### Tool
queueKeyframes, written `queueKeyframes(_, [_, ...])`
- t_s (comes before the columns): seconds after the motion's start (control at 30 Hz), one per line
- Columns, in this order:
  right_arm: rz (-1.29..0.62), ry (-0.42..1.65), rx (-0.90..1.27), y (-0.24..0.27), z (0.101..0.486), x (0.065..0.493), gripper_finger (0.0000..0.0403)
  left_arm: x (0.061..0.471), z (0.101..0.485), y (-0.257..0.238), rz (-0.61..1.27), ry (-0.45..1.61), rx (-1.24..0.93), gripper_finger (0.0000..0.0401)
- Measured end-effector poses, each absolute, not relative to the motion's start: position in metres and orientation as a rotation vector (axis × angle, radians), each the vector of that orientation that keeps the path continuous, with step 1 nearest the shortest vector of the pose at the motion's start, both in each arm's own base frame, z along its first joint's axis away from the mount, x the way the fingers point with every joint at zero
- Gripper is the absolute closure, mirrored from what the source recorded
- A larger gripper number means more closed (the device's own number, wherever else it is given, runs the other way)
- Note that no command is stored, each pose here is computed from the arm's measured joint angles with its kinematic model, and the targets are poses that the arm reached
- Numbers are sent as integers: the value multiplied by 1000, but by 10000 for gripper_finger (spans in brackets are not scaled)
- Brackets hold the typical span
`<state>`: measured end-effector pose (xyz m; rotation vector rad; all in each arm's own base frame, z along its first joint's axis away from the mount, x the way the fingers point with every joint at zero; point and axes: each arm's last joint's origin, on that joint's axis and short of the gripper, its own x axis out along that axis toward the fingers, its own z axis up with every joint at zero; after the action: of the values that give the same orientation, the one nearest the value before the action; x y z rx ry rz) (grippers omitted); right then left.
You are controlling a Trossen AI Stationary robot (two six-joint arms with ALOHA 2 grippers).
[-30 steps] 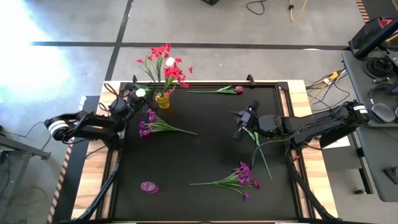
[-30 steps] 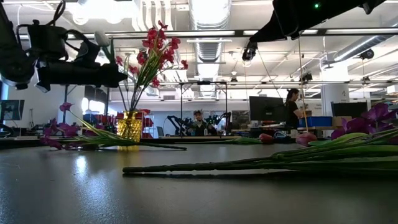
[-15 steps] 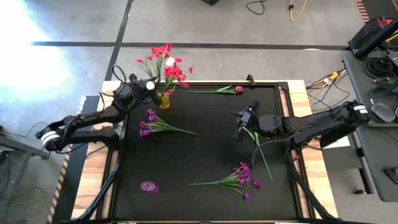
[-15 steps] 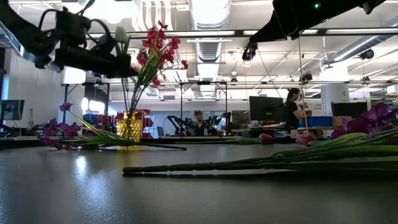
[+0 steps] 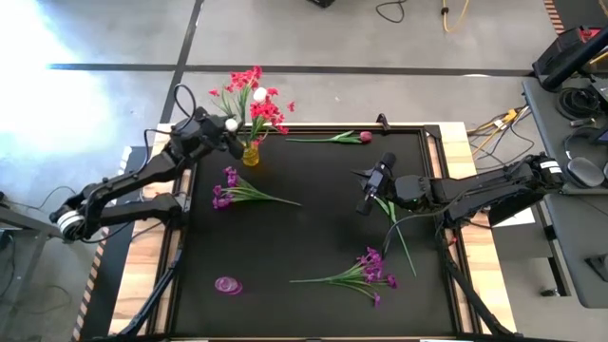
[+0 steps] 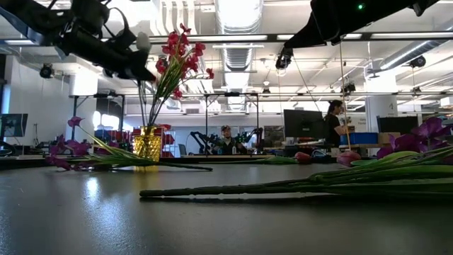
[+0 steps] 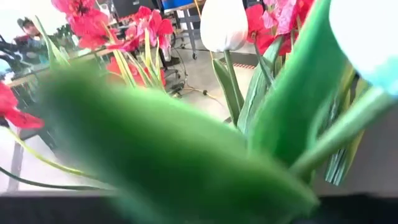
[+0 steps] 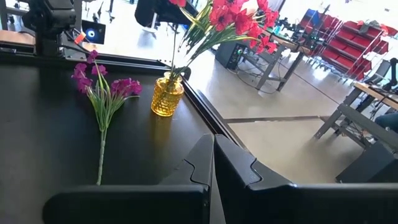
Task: Sort flowers into vase by color
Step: Put the white tulip into the yellow vase
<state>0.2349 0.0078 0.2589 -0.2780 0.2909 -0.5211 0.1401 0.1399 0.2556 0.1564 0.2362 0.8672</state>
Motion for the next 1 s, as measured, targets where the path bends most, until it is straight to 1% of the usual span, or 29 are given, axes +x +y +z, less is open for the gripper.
queueKeyframes(0.1, [-521, 293, -277, 8, 259, 235, 394, 138, 258, 138, 867, 236, 177, 241])
queueKeyframes(0.2, [-521, 296, -278, 8, 258, 235, 394, 135, 262, 136, 865, 264, 175, 231])
queueKeyframes(0.4, [-520, 297, -280, 8, 258, 235, 394, 133, 281, 134, 862, 305, 163, 239])
queueKeyframes(0.6, [-519, 308, -282, 8, 257, 234, 394, 134, 299, 136, 887, 299, 167, 245])
queueKeyframes(0.87, [-518, 319, -280, 8, 256, 234, 394, 139, 312, 143, 891, 346, 150, 245])
queueKeyframes(1.0, [-518, 321, -273, 8, 256, 234, 394, 142, 326, 146, 893, 330, 172, 235])
